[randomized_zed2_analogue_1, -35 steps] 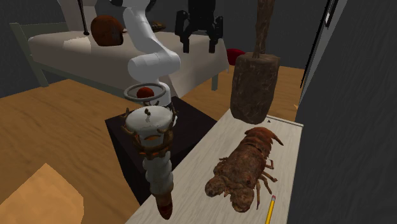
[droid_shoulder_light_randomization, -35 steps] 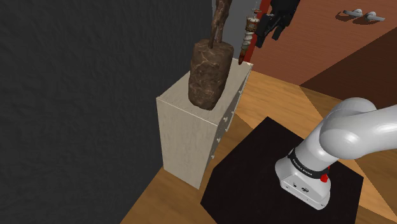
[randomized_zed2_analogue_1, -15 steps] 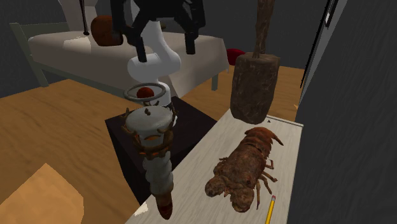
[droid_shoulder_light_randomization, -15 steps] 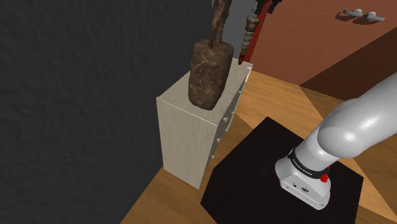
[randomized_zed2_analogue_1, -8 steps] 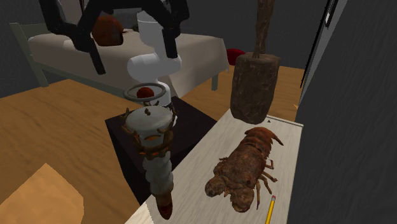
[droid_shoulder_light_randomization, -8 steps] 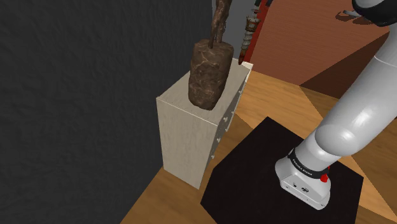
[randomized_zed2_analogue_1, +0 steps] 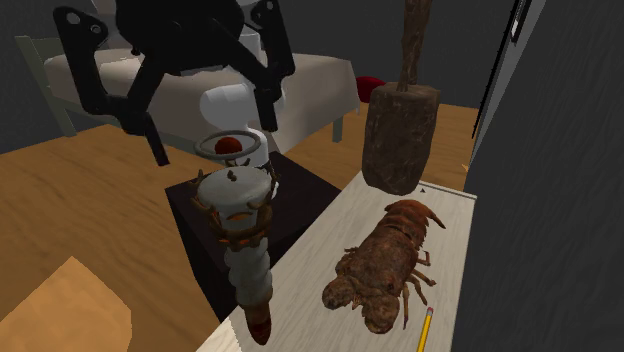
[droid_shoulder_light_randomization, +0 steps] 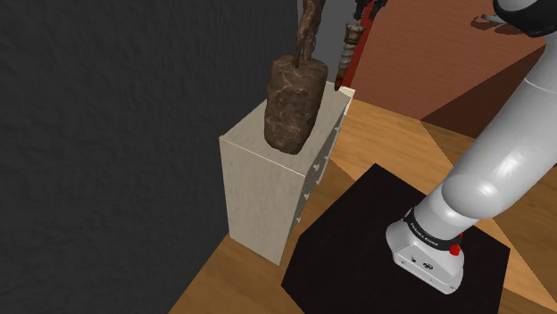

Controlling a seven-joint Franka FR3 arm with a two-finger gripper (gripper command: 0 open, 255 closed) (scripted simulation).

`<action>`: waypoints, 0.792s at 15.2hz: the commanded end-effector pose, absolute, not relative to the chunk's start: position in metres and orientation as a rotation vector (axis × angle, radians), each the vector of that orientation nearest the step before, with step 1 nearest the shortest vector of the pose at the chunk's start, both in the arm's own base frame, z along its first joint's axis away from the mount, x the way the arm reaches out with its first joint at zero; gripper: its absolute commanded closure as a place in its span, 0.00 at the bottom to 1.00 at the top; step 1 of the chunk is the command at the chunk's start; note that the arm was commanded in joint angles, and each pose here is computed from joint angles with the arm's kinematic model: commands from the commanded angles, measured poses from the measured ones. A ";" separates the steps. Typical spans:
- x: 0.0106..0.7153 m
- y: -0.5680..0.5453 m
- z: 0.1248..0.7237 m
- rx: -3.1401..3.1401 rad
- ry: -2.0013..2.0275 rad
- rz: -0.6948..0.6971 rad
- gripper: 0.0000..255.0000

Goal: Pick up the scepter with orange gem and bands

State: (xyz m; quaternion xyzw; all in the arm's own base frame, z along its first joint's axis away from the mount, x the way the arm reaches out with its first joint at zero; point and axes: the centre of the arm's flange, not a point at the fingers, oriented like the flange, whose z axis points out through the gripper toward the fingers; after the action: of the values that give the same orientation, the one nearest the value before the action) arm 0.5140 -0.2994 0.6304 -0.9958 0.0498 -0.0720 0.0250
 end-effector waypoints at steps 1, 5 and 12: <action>0.514 -0.299 0.626 -3.080 0.154 -0.223 0.00; 0.514 -0.298 0.627 -3.080 0.154 -0.224 1.00; 0.514 -0.299 0.631 -3.080 0.154 -0.223 1.00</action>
State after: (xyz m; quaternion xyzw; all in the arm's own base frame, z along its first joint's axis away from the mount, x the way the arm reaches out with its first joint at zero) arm 0.5140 -0.2984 0.6290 -0.9958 0.0497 -0.0725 0.0248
